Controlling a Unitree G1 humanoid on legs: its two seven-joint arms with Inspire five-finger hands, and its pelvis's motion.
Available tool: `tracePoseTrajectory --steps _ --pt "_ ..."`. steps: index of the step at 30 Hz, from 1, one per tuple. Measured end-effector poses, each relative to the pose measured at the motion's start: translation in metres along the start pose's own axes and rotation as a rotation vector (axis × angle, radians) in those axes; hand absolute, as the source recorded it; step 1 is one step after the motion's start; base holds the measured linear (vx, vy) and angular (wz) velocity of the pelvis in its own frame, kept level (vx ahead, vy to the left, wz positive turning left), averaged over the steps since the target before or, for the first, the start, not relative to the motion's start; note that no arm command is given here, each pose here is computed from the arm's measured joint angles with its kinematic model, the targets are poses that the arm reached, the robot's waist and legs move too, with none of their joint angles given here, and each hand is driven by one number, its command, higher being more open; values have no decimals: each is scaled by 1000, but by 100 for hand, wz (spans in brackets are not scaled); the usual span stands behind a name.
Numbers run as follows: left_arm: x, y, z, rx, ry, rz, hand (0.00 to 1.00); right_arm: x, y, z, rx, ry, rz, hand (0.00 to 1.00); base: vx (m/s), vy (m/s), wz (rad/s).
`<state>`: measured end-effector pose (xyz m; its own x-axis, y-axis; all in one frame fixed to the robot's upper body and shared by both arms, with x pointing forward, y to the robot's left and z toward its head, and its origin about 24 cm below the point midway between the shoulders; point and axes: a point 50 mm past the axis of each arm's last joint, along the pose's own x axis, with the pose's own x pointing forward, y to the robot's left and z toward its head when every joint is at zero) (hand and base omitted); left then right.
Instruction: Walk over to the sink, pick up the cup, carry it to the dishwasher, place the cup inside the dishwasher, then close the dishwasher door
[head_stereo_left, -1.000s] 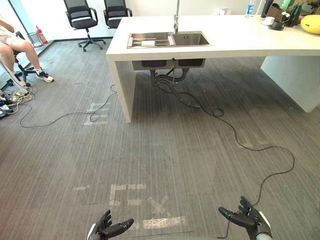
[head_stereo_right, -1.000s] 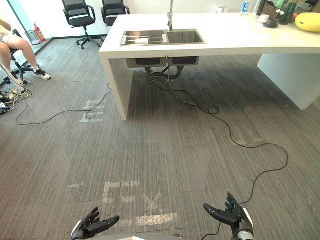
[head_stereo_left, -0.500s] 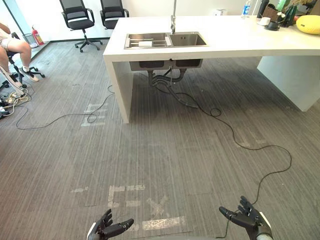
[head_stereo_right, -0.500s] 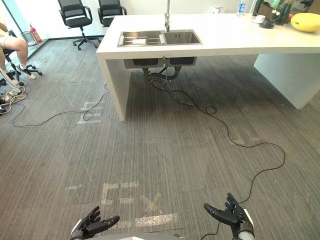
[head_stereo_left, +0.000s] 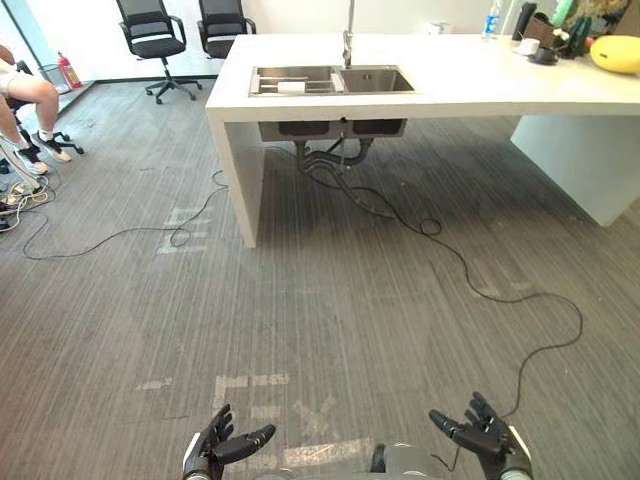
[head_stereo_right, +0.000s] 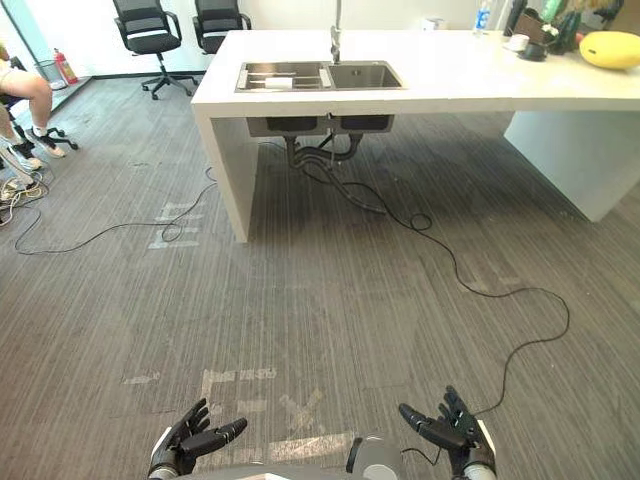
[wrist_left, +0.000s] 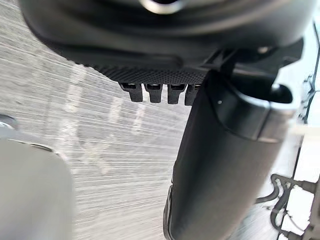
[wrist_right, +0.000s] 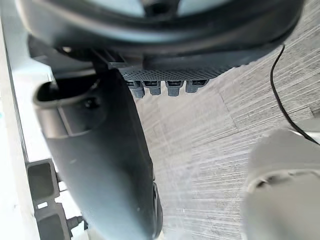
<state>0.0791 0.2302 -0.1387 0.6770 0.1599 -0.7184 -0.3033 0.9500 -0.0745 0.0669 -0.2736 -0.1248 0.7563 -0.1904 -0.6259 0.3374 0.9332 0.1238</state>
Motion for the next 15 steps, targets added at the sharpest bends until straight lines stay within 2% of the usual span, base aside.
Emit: tracePoseTrajectory --steps 4,10,15 --pt "3 6 10 5 -37 15 100 1 8 0 5 -22 38 100 286 -227 37" --pt "-1 -20 -10 -47 5 -32 100 4 15 1 19 -34 42 100 444 -283 24" --pt "-4 -17 -13 -46 11 -22 100 8 16 4 8 -32 34 100 430 -100 3"
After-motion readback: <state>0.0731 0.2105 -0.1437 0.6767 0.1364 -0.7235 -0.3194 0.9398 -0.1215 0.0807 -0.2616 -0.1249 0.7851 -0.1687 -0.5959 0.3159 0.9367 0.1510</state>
